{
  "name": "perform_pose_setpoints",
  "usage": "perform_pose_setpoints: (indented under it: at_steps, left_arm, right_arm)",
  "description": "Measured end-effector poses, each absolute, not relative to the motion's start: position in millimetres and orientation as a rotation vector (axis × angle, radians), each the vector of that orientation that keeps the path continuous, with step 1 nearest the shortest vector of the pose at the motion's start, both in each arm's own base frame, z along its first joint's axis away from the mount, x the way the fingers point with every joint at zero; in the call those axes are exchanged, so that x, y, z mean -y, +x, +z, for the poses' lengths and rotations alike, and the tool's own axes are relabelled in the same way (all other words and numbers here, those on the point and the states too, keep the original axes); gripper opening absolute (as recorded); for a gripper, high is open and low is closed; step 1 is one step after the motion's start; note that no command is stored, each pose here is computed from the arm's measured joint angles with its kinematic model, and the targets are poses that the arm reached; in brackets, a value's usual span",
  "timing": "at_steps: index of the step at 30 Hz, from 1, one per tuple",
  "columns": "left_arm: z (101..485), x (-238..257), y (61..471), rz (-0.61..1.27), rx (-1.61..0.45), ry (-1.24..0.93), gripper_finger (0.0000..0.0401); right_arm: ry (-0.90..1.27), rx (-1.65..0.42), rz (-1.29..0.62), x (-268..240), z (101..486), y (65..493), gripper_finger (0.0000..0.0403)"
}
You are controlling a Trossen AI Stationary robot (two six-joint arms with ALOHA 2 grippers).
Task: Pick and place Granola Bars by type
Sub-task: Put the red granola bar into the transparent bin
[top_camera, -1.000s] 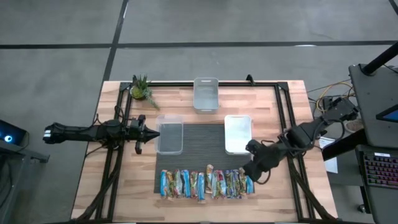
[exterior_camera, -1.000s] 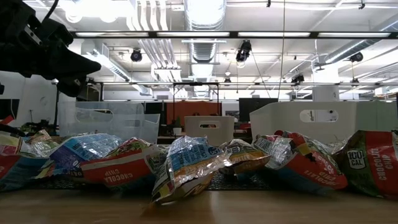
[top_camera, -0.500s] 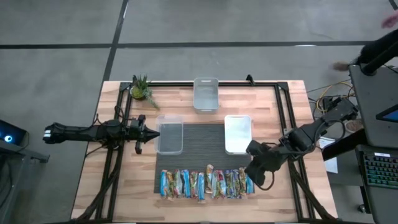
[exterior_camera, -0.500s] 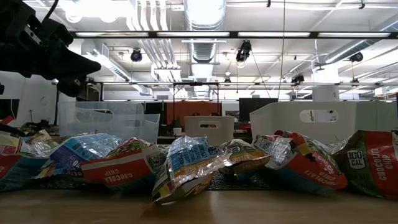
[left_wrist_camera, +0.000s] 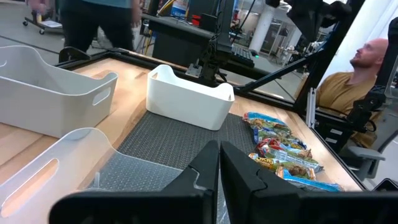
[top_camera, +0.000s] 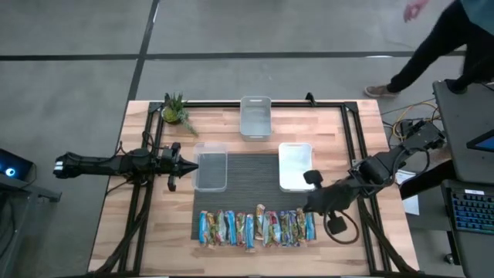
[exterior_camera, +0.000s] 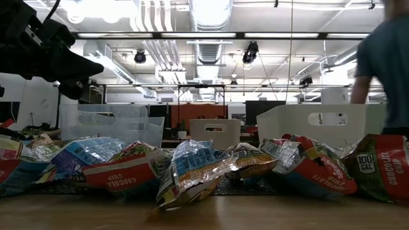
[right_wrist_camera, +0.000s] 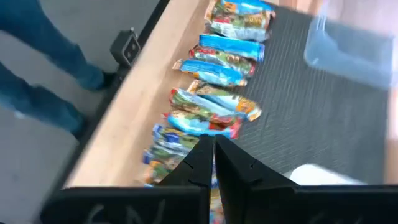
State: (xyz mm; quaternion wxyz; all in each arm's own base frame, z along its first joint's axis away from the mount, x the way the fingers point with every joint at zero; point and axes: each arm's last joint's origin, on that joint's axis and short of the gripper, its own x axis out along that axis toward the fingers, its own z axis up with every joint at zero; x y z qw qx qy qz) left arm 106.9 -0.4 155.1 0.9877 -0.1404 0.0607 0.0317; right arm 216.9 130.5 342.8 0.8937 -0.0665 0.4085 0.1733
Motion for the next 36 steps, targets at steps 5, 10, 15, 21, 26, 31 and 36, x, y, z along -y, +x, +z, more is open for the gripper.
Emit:
perform_pose_setpoints:
  at_steps: [5,10,15,21,26,31,36]
  left_arm:
    - [155.1,0.4,106.9,0.064,-0.122,-0.282,0.0000]
    - [155.1,0.4,106.9,0.064,-0.122,-0.282,0.0000]
    - [155.1,0.4,106.9,0.064,-0.122,-0.282,0.0000]
    - [155.1,0.4,106.9,0.064,-0.122,-0.282,0.0000]
    - [155.1,0.4,106.9,0.064,-0.122,-0.282,0.0000]
    - [155.1,0.4,106.9,0.064,-0.122,-0.282,0.0000]
    - [155.1,0.4,106.9,0.064,-0.122,-0.282,0.0000]
  right_arm:
    - [-0.213,-0.832,0.367,-123.9,342.8,221.1,0.0009]
    - [-0.293,-0.821,0.430,-123.5,342.2,221.5,0.0009]
    - [-0.439,-0.792,0.621,-124.7,341.5,218.9,0.0009]
    - [-0.584,-0.816,0.773,-125.4,336.8,211.1,0.0009]
    - [-0.601,-0.865,0.782,-123.1,333.8,207.6,0.0009]
    - [-0.626,-0.877,0.798,-124.1,331.3,208.2,0.0009]
    - [-0.688,-0.892,0.844,-127.5,327.7,204.1,0.0009]
